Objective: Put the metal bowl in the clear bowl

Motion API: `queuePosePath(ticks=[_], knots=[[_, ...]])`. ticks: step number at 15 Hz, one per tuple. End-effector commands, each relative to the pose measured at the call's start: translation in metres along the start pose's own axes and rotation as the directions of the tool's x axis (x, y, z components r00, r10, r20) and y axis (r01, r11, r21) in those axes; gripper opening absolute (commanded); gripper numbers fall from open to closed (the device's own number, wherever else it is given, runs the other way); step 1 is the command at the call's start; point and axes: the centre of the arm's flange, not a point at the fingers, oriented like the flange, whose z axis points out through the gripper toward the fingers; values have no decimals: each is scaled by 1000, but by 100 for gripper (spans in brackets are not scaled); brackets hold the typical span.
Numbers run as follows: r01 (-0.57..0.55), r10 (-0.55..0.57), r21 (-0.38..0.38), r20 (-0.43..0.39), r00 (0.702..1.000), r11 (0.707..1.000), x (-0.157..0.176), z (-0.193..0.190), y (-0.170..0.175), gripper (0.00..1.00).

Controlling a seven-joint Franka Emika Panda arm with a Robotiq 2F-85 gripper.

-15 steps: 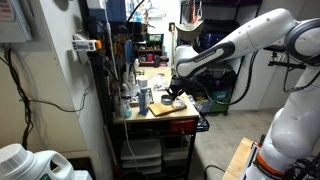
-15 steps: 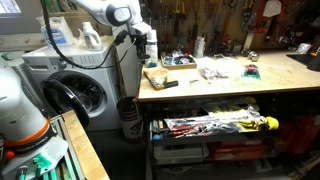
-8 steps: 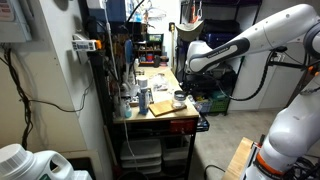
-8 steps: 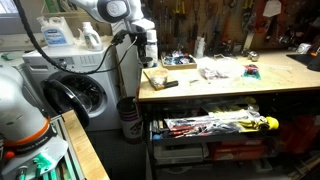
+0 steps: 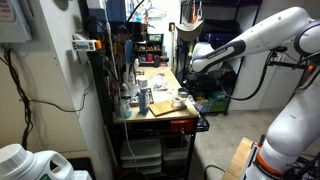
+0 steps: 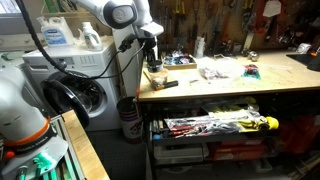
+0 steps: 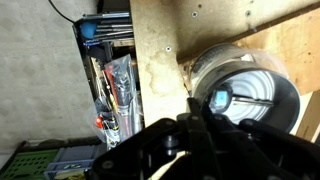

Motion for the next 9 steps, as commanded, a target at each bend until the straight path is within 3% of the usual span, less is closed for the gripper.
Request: queuePosePath(ticks=[1, 9], knots=[[-1, 1, 1, 25, 1000, 1000, 9, 25, -13, 1], [11, -10, 29, -7, 1000, 1000, 25, 45, -29, 1]])
